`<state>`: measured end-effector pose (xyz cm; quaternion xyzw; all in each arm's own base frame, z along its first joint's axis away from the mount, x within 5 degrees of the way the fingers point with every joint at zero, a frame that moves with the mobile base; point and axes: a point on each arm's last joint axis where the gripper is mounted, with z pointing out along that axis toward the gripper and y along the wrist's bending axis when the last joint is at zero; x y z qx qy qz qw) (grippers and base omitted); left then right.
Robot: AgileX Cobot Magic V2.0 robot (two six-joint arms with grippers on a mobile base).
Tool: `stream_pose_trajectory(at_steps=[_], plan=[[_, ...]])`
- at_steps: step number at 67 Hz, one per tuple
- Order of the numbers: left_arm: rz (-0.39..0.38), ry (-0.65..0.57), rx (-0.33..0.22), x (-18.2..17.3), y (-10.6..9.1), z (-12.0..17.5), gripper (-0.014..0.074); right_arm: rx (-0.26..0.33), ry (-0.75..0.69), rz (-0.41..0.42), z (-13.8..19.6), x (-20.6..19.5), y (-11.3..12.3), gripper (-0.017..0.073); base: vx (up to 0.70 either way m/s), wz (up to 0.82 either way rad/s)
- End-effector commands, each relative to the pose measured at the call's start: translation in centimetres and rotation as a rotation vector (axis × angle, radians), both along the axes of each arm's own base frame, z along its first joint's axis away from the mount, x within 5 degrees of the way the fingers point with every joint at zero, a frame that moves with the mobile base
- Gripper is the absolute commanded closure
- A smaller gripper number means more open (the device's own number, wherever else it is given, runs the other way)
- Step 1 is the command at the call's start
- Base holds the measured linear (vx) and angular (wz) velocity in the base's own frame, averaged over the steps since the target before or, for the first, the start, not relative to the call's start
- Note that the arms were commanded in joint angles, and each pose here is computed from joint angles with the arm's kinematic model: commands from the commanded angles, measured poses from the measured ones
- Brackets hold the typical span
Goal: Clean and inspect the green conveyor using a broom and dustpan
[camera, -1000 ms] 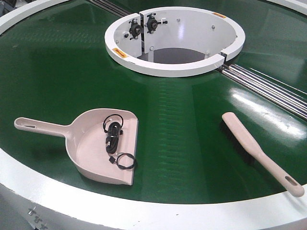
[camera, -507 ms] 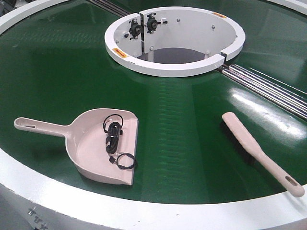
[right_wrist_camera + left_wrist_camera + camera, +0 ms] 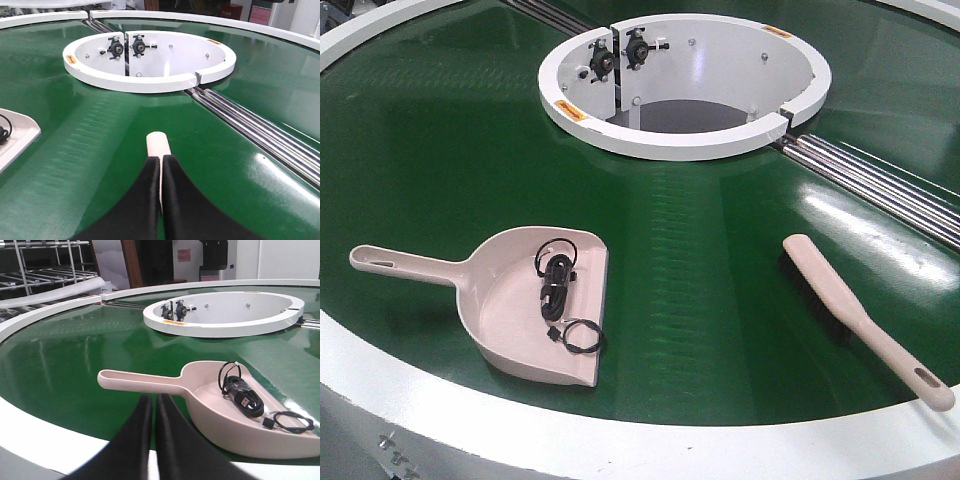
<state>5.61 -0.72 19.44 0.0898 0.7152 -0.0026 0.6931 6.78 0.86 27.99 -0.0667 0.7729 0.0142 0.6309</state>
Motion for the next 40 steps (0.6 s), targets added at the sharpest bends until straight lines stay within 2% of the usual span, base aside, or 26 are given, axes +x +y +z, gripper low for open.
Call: stream_pose_trajectory(at_steps=[1, 38, 40], plan=[[0.000, -0.073, -0.032, -0.07, 0.00, 0.41, 0.0601, 0.001, -0.088, -0.012, 1.45, 0.27, -0.10, 0.0568, 0.00, 0.00], [0.000, -0.073, -0.032, -0.07, 0.00, 0.41, 0.0601, 0.001, -0.087, -0.013, 1.28, 0.27, -0.10, 0.0568, 0.00, 0.00], [0.000, -0.073, -0.032, -0.07, 0.00, 0.41, 0.0601, -0.016, -0.104, -0.016, 1.21, 0.03, -0.17, 0.0568, 0.00, 0.00]])
